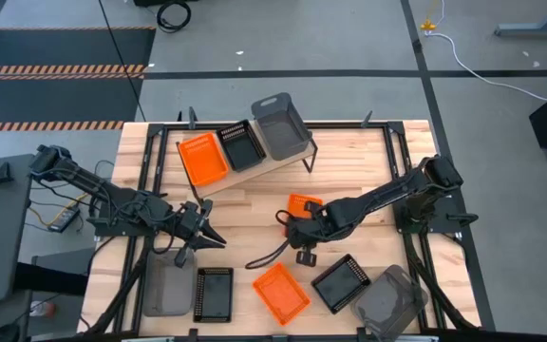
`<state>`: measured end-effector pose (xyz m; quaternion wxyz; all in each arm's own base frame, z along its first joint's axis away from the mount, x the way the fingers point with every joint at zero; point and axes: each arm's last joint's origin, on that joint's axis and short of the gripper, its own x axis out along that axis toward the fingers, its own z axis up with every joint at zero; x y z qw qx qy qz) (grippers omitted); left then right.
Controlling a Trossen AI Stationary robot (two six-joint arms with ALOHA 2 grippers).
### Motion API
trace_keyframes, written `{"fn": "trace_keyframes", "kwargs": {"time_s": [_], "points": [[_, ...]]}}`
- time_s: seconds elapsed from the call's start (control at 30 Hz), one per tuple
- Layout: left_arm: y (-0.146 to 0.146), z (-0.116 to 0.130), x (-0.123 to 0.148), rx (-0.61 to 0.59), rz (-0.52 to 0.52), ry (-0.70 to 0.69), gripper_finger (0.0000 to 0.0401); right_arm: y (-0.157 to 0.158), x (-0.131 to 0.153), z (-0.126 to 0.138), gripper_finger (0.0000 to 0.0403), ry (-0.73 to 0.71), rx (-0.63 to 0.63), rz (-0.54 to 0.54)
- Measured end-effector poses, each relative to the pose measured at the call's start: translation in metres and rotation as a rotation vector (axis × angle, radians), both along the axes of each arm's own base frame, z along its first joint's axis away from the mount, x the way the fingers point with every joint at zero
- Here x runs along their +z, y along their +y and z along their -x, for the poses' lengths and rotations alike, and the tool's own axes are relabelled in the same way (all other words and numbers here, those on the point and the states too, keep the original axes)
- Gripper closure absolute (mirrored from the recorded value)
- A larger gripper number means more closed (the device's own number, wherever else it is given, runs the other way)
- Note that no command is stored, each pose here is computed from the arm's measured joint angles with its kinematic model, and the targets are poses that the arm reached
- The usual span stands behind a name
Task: Stack baskets on shelf by color
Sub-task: Stack the top orange bin on top of the orange bin on the shelf
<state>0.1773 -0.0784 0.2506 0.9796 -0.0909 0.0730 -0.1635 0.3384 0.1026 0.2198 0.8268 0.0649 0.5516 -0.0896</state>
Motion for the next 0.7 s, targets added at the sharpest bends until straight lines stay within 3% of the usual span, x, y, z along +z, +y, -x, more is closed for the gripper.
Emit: {"fn": "trace_keyframes", "kwargs": {"time_s": [0.23, 0.7], "points": [[0.000, 0.000, 0.000, 0.000, 0.009, 0.004, 0.0349, 0.017, 0.001, 0.012, 0.0343, 0.069, -0.052, -0.029], [0.000, 0.000, -0.001, 0.001, 0.007, 0.009, 0.0349, 0.026, -0.010, 0.024, 0.0191, 0.056, -0.097, 0.107]]}}
